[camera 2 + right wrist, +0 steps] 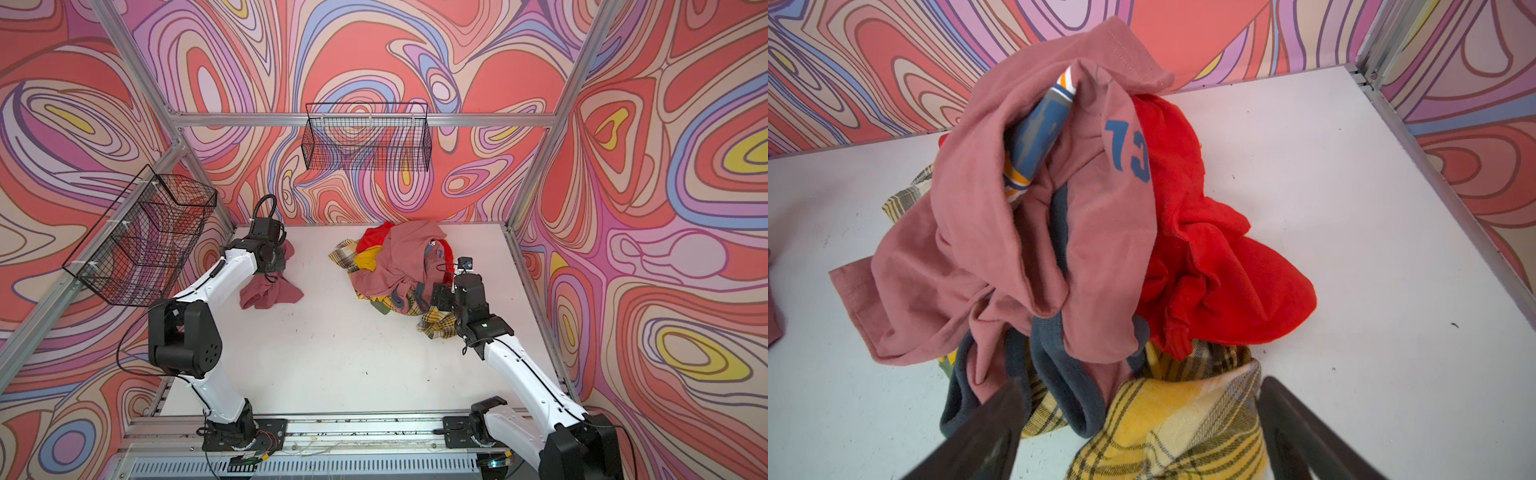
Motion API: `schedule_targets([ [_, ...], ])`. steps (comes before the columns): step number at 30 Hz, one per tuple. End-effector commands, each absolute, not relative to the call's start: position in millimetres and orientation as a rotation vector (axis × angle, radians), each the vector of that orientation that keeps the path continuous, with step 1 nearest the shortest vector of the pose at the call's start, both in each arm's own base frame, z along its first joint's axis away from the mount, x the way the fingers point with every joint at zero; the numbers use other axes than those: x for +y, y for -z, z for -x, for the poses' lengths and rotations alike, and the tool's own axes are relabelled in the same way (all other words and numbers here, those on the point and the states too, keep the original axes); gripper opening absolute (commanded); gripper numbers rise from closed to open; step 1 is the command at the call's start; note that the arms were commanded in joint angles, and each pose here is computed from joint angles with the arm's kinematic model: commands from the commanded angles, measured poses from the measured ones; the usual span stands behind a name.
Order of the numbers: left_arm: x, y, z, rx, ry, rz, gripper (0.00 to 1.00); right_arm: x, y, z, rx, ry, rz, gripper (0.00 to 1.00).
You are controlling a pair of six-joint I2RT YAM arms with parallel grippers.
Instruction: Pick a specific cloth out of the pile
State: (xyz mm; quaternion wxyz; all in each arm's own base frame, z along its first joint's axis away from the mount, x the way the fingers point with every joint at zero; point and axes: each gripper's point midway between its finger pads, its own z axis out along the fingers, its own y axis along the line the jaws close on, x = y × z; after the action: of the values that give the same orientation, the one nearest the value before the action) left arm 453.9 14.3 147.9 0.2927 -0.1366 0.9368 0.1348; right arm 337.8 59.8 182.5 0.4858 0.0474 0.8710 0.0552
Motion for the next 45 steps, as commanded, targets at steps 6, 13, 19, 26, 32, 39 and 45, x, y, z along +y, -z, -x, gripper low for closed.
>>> schedule_targets([
  [6, 16, -124, -463, 2.513, -0.376, 0.396, 0.0, 51, -178, -330, 2.118, -0.082, -0.1, 0.91],
  [13, 16, -87, -447, 2.582, -0.359, 0.448, 0.0, 52, -184, -329, 2.092, -0.079, -0.068, 0.93],
  [19, 10, -59, -438, 2.689, -0.349, 0.445, 0.0, 54, -188, -330, 2.082, -0.09, -0.05, 0.93],
  [26, 9, -51, -431, 2.719, -0.341, 0.452, 0.0, 54, -187, -329, 2.083, -0.083, -0.048, 0.94],
  [32, 14, -45, -423, 2.749, -0.397, 0.444, 0.0, 53, -187, -329, 2.083, -0.075, -0.049, 0.94],
  [39, 12, -43, -419, 2.764, -0.376, 0.457, 0.03, 52, -187, -330, 2.076, -0.069, -0.041, 0.94],
  [45, 10, -47, -415, 2.748, -0.35, 0.467, 0.64, 51, -189, -331, 2.057, -0.059, -0.033, 0.95],
])
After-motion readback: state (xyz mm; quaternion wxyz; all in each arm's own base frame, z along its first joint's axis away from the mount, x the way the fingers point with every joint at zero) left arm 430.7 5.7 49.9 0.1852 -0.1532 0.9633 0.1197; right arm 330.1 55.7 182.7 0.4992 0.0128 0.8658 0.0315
